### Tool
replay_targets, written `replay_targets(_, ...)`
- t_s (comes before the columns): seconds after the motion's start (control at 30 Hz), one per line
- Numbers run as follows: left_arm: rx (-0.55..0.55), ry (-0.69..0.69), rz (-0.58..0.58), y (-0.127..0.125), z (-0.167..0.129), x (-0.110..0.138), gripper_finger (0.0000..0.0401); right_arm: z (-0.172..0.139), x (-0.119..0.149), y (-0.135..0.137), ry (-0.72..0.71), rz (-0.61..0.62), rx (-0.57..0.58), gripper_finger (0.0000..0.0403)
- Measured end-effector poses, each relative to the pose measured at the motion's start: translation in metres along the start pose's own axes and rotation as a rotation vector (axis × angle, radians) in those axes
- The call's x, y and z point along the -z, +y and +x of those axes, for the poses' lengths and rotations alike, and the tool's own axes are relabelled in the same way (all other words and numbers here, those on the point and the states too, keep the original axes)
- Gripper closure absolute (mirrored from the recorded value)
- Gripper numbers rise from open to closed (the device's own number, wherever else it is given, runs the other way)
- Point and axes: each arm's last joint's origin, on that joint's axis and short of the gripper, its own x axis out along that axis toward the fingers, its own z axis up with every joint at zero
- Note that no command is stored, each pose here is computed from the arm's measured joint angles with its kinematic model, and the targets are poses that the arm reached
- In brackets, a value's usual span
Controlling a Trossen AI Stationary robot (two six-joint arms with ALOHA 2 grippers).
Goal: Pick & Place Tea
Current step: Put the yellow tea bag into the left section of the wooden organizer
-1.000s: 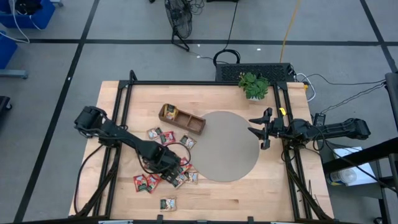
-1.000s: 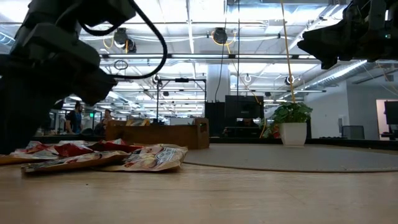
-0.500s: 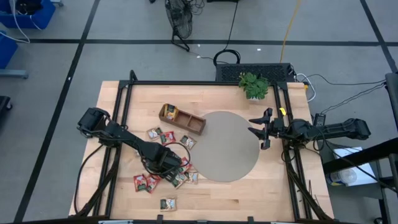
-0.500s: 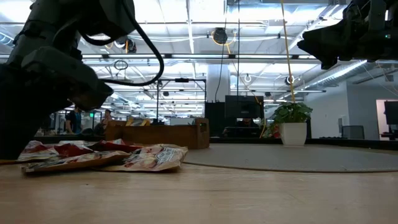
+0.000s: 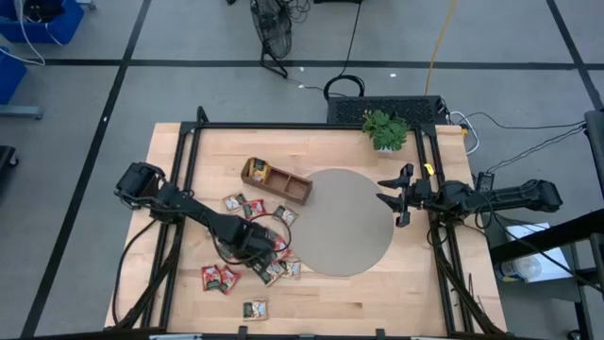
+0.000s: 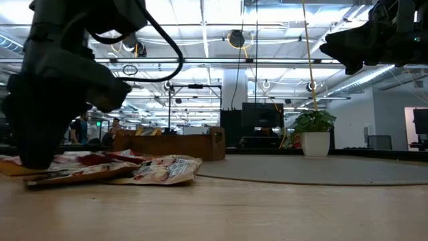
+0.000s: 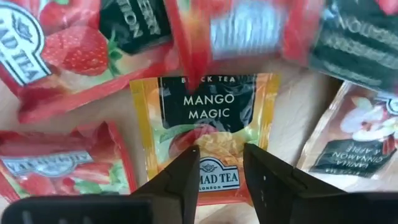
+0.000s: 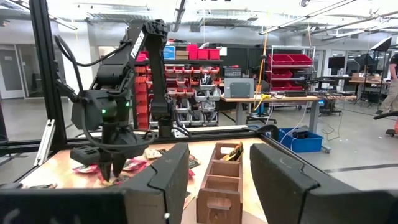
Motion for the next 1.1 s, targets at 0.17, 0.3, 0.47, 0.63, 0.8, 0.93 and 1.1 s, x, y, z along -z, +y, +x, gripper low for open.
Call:
replay_targets(0.17, -0.038, 0.011, -0.003, 0.007, -0.002, -0.007, 0.0250, 0.000, 0.000, 0.000, 0.000, 0.000, 0.000, 0.0248)
replay_targets(0.3, -0.035, 0.018, -0.018, 0.009, -0.003, -0.013, 0.0210, 0.000, 0.000, 0.000, 0.000, 0.000, 0.000, 0.0248)
replay_targets(0.47, -0.012, 0.056, -0.009, 0.009, -0.005, -0.017, 0.0153, 0.000, 0.000, 0.000, 0.000, 0.000, 0.000, 0.0248)
replay_targets(0.63, -0.110, 0.092, -0.001, 0.007, -0.022, -0.020, 0.0123, 0.000, 0.000, 0.000, 0.000, 0.000, 0.000, 0.0248)
replay_targets(0.8, -0.239, 0.027, 0.016, 0.002, -0.050, -0.022, 0.0121, 0.000, 0.000, 0.000, 0.000, 0.000, 0.000, 0.0248)
replay_targets(0.93, -0.232, -0.001, 0.028, -0.002, -0.054, -0.020, 0.0121, 0.000, 0.000, 0.000, 0.000, 0.000, 0.000, 0.0248)
replay_targets(1.1, -0.255, 0.013, -0.033, 0.004, -0.045, -0.017, 0.0121, 0.000, 0.000, 0.000, 0.000, 0.000, 0.000, 0.0248)
